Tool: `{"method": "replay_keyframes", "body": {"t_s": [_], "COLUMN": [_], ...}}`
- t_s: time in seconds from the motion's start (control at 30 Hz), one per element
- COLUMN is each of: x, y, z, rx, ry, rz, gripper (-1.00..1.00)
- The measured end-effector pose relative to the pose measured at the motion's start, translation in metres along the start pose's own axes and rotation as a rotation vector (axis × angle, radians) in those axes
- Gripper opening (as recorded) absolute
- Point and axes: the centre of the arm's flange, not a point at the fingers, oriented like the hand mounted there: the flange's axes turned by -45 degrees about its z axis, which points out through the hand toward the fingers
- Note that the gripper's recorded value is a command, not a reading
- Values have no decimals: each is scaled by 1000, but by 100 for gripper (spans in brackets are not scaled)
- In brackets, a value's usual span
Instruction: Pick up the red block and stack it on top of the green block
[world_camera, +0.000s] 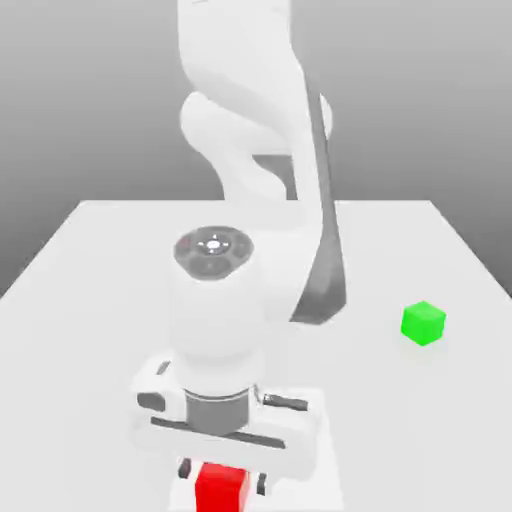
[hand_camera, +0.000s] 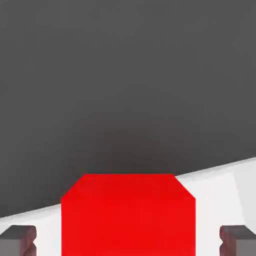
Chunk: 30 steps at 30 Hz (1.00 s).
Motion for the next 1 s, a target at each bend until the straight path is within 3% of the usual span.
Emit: {"method": "replay_keyframes", "body": {"t_s": [0.17,0.33,0.4,0.7,1.0], "x": [0,-2,-18,-154,-298], "y": [0,-5,-41,-204,-252], "z": [-1,-58,-73,-116,-124], "rx": [0,5,35,125,94], "ry": [0,0,-2,-38,-53], "rz": [0,-2,-17,-154,-201], "gripper": [-100,-100,-100,-100,-100]}}
